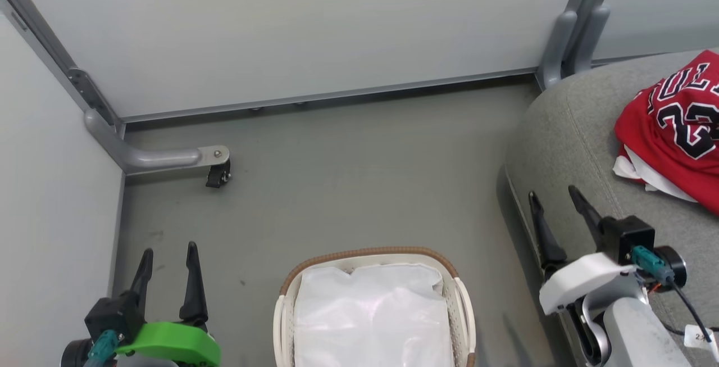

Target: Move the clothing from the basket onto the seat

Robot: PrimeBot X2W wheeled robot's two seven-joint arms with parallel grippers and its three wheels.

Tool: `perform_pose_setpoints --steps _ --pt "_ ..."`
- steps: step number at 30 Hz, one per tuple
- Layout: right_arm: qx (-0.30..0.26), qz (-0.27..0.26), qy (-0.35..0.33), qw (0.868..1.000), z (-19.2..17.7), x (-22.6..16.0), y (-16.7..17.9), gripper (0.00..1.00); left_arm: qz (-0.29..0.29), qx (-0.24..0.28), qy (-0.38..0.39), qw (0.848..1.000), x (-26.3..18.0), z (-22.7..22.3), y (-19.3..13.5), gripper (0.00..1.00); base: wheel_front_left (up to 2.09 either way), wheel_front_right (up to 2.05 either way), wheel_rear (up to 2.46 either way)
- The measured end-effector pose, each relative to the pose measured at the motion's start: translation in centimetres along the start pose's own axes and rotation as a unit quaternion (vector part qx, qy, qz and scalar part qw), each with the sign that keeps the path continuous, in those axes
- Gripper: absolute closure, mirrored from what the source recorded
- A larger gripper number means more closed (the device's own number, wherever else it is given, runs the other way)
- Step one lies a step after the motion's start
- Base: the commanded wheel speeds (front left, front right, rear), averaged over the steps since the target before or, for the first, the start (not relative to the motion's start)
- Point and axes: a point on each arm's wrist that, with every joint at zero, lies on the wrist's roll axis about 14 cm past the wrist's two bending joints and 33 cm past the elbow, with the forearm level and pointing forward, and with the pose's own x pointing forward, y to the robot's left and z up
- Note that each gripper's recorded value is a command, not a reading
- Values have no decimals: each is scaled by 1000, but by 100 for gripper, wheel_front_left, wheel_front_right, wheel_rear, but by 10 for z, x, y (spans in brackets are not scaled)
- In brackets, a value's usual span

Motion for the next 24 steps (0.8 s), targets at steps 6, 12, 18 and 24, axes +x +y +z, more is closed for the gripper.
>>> perform_pose_setpoints --steps 6,12,18,24 --pt "5 11 8 1000 -5 -16 11 0 7 -5 6 1000 -18 -5 4 0 0 0 0" --pt "10 9 9 1000 -7 -26 12 0 6 -22 9 1000 -27 -8 1 0 0 0 0" --pt "15 8 30 999 -21 -33 14 100 17 -44 31 998 -36 -24 3 100 0 0 0" --pt "58 -12 50 997 -31 -38 8 100 29 -81 43 995 -37 -29 6 100 0 0 0"
